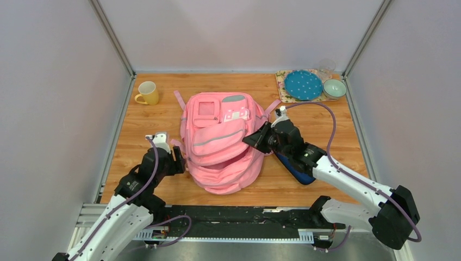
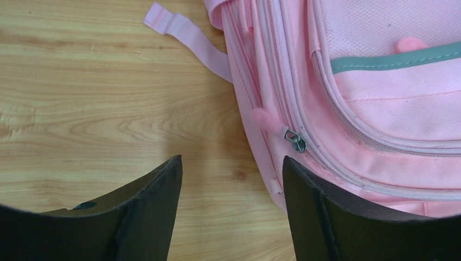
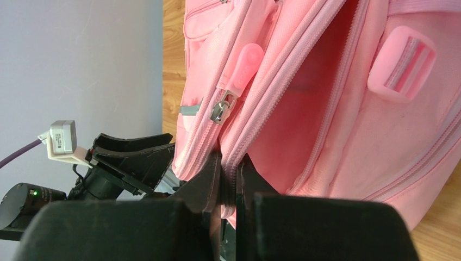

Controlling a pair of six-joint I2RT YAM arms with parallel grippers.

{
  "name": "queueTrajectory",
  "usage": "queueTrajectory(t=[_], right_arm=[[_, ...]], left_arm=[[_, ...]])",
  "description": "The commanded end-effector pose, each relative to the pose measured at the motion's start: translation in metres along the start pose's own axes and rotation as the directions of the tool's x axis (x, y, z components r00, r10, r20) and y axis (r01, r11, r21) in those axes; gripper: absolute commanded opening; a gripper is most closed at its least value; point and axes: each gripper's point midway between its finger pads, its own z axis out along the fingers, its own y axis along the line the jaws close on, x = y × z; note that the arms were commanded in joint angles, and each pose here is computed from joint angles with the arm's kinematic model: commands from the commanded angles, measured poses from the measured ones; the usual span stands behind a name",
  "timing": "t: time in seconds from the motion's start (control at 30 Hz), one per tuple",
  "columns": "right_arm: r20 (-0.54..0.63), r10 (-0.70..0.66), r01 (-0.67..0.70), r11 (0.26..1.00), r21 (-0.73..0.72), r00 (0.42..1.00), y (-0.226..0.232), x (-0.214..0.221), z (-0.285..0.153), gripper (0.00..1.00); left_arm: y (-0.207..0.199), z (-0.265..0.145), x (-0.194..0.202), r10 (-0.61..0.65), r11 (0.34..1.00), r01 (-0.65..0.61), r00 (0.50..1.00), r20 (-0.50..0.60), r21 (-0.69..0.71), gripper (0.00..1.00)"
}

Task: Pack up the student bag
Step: Unzip the student bag at the center of the board.

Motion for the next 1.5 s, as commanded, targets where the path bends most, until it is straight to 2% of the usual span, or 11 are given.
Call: queueTrajectory(t=[0.0,0.2,0.33,0.4,0.63,0.87,1.0,1.03,1.1,1.2,1.47], right_arm=[[0.038,-0.032,0.037,0.989,-0.144,0.999,0.036,-0.013,-0.005,0.0],[0.003,0.0,0.001,0.985,-0.174,1.0,0.038,-0.006,-0.003,0.0],[-0.007,0.012,-0.013,0.981,-0.193,1.0,0.044,-0.006,-0.002,0.0],[-0.015,0.01,-0.012,0.981,-0.194,1.0,0.045,-0.005,-0.001,0.0],[-0.033,0.007,-0.013,0.98,-0.197,0.999,0.048,-0.003,0.001,0.0],[-0.038,0.007,-0.014,0.982,-0.187,0.999,0.046,-0.002,0.001,0.0],[-0.037,0.009,-0.015,0.987,-0.161,0.999,0.037,0.0,0.002,0.0],[-0.037,0.012,-0.017,0.988,-0.156,0.999,0.036,0.0,0.002,0.0],[-0.032,0.011,-0.016,0.988,-0.154,0.999,0.036,-0.001,0.003,0.0],[-0.037,0.001,-0.006,0.99,-0.142,0.999,0.036,-0.001,0.003,0.0],[-0.032,-0.003,-0.001,0.99,-0.141,0.999,0.04,-0.004,-0.001,0.0]], left_arm=[[-0.003,-0.015,-0.028,0.014,1.0,-0.017,0.994,0.106,0.026,0.75],[-0.049,-0.031,-0.041,0.06,0.959,-0.091,0.991,0.124,0.268,0.77],[-0.115,-0.061,-0.043,0.181,0.752,-0.245,0.969,0.166,0.612,0.78],[-0.125,-0.067,-0.046,0.222,0.699,-0.294,0.956,0.193,0.652,0.78],[-0.134,-0.073,-0.071,0.27,0.649,-0.423,0.905,0.328,0.633,0.79],[-0.119,-0.046,-0.083,0.402,0.745,-0.478,0.878,0.26,0.465,0.8],[-0.155,-0.069,-0.101,0.477,0.667,-0.589,0.808,0.346,0.456,0.8],[-0.154,-0.067,-0.107,0.498,0.686,-0.611,0.79,0.357,0.395,0.81],[-0.173,-0.073,-0.094,0.578,0.612,-0.694,0.72,0.384,0.379,0.81],[-0.17,-0.064,-0.082,0.66,0.585,-0.758,0.651,0.375,0.287,0.81],[-0.179,-0.07,-0.063,0.545,0.582,-0.708,0.705,0.454,0.4,0.82]])
